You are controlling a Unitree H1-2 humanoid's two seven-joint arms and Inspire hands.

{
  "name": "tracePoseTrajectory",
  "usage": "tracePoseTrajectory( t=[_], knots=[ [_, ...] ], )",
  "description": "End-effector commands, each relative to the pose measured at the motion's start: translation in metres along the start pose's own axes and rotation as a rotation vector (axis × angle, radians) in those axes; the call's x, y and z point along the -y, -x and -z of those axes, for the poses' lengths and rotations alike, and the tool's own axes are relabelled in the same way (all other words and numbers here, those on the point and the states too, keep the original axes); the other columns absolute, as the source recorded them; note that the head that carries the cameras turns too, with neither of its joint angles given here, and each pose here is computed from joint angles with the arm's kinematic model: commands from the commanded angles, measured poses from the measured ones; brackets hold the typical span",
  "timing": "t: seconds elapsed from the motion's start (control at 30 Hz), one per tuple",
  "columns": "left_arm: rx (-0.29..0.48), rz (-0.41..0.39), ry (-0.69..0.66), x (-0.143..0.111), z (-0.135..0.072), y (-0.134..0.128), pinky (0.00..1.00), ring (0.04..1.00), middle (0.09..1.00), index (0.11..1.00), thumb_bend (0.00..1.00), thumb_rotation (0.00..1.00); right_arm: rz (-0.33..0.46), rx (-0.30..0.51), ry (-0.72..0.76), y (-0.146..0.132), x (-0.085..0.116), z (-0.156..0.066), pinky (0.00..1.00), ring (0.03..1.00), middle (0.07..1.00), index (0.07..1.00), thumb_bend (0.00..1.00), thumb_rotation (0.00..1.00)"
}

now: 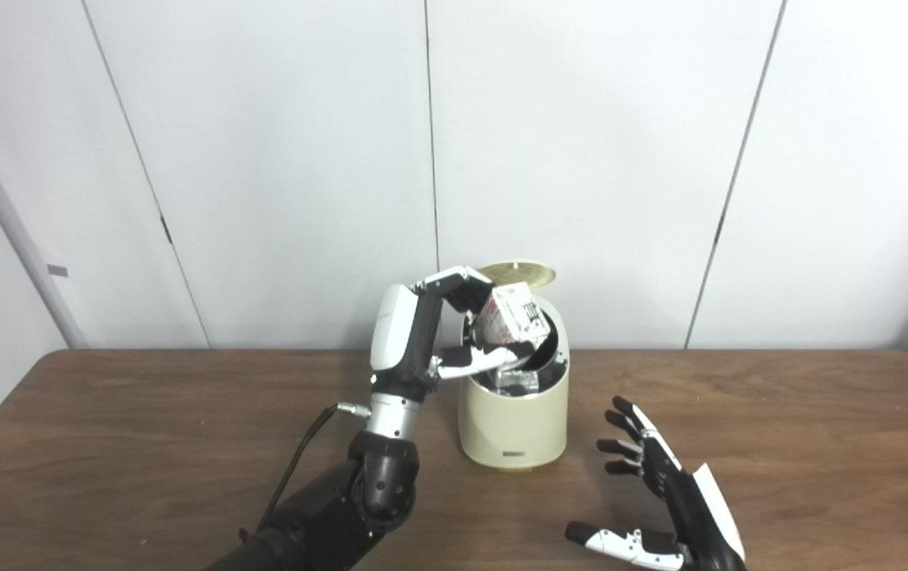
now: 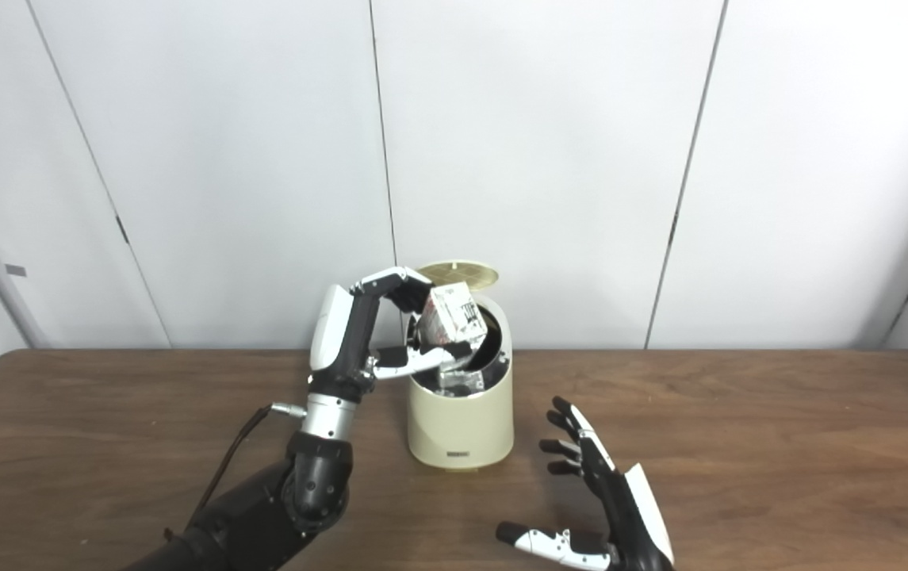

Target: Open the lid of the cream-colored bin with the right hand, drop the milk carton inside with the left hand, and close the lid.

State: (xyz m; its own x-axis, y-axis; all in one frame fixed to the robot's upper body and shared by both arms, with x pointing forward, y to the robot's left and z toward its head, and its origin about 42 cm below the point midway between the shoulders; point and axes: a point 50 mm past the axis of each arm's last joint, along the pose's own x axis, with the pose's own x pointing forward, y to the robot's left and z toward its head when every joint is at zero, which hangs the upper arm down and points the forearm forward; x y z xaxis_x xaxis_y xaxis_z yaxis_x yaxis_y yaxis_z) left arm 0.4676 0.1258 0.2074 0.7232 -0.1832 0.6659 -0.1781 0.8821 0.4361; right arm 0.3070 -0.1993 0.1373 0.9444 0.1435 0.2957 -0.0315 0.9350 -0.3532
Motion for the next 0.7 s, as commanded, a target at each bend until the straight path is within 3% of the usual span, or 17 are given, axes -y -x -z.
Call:
tracePoseTrajectory(
  t=[0.0,0.03,0.13,0.27,0.67],
  knots=[
    [0.107,-0.021,0.005,-0.0139,-0.0147,-0.0339,0.49,0.520,0.492,0.498,0.52,0.00,0.009,0.036,0.001,-0.0023,0.0030,-0.0070,0.69,0.788,0.897,0.923,0.73,0.31],
    [0.107,-0.016,0.006,-0.0143,-0.0146,-0.0337,0.51,0.575,0.594,0.591,0.71,0.09,0.008,0.035,0.001,-0.0023,0.0031,-0.0067,0.70,0.789,0.899,0.924,0.73,0.30],
    [0.109,-0.019,0.012,-0.0155,-0.0156,-0.0337,0.58,0.700,0.746,0.717,0.85,0.23,0.005,0.036,0.002,-0.0023,0.0030,-0.0070,0.69,0.790,0.902,0.926,0.73,0.28],
    [0.099,-0.035,0.035,-0.0169,-0.0174,-0.0337,0.61,0.741,0.803,0.797,0.86,0.38,0.003,0.037,0.003,-0.0025,0.0025,-0.0068,0.69,0.786,0.896,0.922,0.73,0.29],
    [0.121,-0.054,0.055,-0.0207,-0.0238,-0.0350,0.60,0.727,0.793,0.788,0.86,0.38,0.000,0.039,0.007,-0.0043,0.0025,-0.0055,0.69,0.783,0.896,0.920,0.72,0.29]
  ],
)
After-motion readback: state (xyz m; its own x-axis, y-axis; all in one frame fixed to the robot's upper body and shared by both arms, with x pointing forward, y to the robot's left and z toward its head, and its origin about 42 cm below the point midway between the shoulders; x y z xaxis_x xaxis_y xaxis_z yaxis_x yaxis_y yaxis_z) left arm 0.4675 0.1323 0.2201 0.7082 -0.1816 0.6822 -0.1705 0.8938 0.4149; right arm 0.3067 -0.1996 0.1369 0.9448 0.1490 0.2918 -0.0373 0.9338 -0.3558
